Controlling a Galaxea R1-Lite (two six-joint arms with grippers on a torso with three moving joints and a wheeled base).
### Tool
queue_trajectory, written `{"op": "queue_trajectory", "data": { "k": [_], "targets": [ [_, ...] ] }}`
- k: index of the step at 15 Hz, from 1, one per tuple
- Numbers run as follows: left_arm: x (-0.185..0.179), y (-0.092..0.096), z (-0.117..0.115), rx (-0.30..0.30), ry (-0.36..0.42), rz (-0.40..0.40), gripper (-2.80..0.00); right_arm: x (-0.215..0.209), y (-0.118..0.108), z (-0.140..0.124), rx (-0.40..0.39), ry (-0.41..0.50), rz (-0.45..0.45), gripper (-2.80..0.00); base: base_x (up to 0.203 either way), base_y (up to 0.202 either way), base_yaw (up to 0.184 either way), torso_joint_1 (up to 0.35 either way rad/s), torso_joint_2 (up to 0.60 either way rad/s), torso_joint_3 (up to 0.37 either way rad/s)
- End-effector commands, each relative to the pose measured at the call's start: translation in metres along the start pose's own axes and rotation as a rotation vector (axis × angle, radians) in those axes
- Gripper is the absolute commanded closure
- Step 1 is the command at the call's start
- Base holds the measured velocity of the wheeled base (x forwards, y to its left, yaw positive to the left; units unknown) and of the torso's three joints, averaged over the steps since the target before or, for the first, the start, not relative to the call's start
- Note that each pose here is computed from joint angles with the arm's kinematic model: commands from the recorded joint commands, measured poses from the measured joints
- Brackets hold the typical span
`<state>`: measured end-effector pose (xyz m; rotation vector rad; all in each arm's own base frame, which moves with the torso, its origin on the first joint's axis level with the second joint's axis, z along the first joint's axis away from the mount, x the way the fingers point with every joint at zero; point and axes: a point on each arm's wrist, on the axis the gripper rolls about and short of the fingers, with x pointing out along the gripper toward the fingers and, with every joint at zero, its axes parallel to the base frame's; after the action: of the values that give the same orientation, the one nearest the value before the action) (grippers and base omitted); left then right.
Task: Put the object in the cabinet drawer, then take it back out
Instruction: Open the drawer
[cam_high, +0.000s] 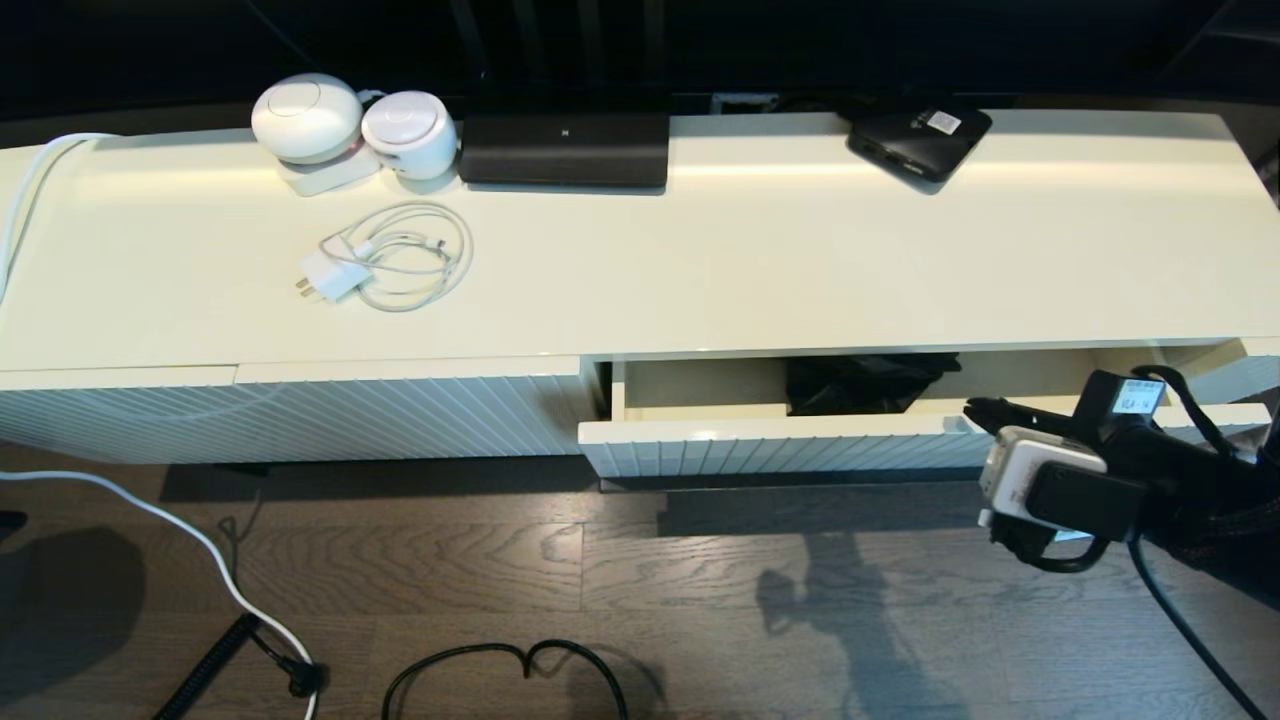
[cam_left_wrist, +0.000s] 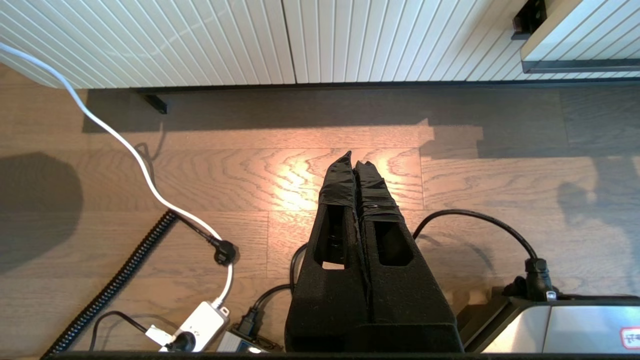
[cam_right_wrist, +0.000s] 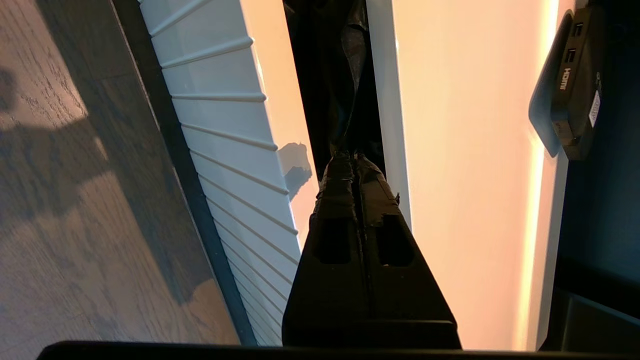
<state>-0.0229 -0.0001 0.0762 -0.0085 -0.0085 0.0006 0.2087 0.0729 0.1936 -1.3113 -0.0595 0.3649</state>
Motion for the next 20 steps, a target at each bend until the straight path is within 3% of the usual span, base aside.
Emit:
{"op": "queue_trajectory", "data": {
  "k": [1,13,20],
  "targets": [
    [0.0,0.0,0.0,-0.001,-0.002,-0.001,0.0,0.014,0.0,0.0,-0.007,0.011,0.03,0.0,0.0,0.0,0.0,0.0,0.0,0.0],
    [0.0,0.0,0.0,-0.001,-0.002,-0.001,0.0,0.036,-0.015,0.001,-0.008,0.056,0.132,0.0,0.0,0.0,0.0,0.0,0.0,0.0],
    [0.0,0.0,0.0,-0.001,-0.002,0.0,0.0,0.045,-0.012,-0.002,-0.007,0.071,0.162,0.0,0.0,0.0,0.0,0.0,0.0,0.0]
  ]
}}
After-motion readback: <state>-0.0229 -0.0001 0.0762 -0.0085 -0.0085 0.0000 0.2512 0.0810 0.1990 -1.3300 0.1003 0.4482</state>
